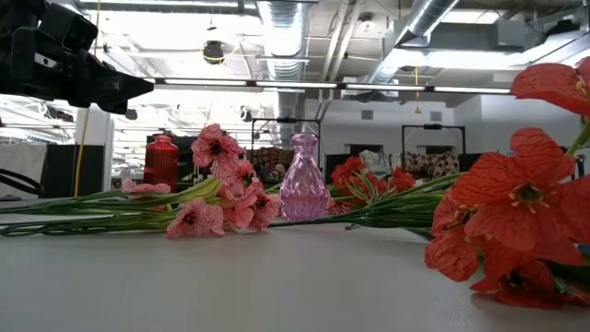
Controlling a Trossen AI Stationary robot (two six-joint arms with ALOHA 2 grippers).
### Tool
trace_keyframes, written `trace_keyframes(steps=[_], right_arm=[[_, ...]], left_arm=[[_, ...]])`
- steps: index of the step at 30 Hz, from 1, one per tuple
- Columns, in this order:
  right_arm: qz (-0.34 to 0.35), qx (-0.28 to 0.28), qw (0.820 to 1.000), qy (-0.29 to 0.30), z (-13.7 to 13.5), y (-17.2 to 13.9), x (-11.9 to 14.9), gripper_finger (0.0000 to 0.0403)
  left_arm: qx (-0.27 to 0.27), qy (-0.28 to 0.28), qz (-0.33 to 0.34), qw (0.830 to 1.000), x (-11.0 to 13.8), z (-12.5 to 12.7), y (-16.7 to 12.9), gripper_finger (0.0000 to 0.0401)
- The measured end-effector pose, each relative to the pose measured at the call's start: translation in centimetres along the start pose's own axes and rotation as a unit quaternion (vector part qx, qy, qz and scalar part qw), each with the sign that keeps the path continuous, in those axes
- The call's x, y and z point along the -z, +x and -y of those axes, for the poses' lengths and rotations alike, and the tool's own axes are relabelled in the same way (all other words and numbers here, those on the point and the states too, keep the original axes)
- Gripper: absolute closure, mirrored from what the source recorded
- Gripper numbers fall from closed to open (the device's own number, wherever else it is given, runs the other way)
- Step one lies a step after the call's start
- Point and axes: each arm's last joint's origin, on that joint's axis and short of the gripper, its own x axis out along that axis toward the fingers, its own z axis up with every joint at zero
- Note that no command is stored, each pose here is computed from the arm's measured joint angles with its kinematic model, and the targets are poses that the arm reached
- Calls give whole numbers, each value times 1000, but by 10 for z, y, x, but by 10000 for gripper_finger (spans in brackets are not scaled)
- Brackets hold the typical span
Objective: Sort flowers into vase by color
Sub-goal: Put the right blue flowers into the transparent vase
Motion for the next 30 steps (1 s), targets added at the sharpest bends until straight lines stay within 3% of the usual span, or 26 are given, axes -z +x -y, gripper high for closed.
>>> trace_keyframes(steps=[9, 30], right_arm=[[-62, -8, 998, -6, -9, 8, 11, 356], [-69, -2, 997, -20, -12, 12, 15, 347]], left_arm=[[0, 0, 0, 1000, 0, 0, 0, 401], [0, 0, 0, 1000, 0, 0, 0, 401]])
